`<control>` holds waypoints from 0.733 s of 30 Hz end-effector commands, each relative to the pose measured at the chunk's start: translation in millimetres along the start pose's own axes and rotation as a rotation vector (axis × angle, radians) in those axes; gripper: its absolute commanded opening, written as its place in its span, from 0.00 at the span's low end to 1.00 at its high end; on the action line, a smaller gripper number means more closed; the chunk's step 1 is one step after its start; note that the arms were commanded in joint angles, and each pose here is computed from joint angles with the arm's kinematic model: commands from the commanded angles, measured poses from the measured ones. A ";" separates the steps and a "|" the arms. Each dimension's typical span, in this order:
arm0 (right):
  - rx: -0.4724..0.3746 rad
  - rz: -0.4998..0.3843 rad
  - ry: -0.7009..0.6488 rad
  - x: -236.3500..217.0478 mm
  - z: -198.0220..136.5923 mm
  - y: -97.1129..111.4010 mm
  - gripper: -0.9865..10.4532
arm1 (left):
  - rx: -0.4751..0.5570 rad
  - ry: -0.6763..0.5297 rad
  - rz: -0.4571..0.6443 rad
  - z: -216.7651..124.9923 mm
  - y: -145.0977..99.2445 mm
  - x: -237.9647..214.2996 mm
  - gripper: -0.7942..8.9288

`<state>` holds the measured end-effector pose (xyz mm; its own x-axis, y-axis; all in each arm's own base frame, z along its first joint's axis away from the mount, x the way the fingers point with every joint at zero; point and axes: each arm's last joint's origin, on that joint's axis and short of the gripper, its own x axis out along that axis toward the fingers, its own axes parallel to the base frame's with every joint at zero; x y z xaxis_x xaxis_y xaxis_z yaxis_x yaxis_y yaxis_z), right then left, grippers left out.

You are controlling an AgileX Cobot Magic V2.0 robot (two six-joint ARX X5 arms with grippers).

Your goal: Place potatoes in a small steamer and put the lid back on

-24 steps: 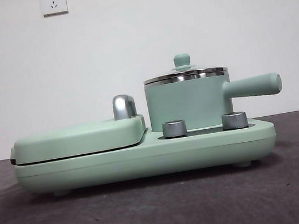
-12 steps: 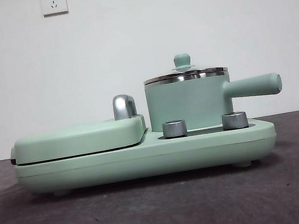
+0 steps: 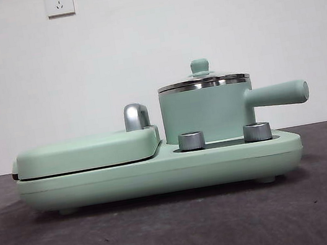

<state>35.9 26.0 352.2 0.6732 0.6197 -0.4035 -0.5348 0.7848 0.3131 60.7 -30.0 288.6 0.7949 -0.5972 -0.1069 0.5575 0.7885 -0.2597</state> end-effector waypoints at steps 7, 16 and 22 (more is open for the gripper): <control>-0.017 0.009 -0.015 -1.6 2.8 1.4 0.10 | 0.169 -0.081 0.234 -74.3 47.3 21.7 0.09; -0.017 0.009 -0.015 -1.6 2.8 1.4 0.10 | 0.101 -0.030 0.401 -114.7 67.9 28.5 0.09; -0.018 0.009 -0.015 -1.6 2.8 1.4 0.10 | 0.098 -0.040 0.567 -118.8 73.8 27.3 0.09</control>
<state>35.9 26.0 352.2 0.6732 0.6197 -0.4035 -0.5348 0.7848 0.3131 94.4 -6.1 157.1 0.9842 -0.0897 -0.1528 0.0776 0.9935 -0.0831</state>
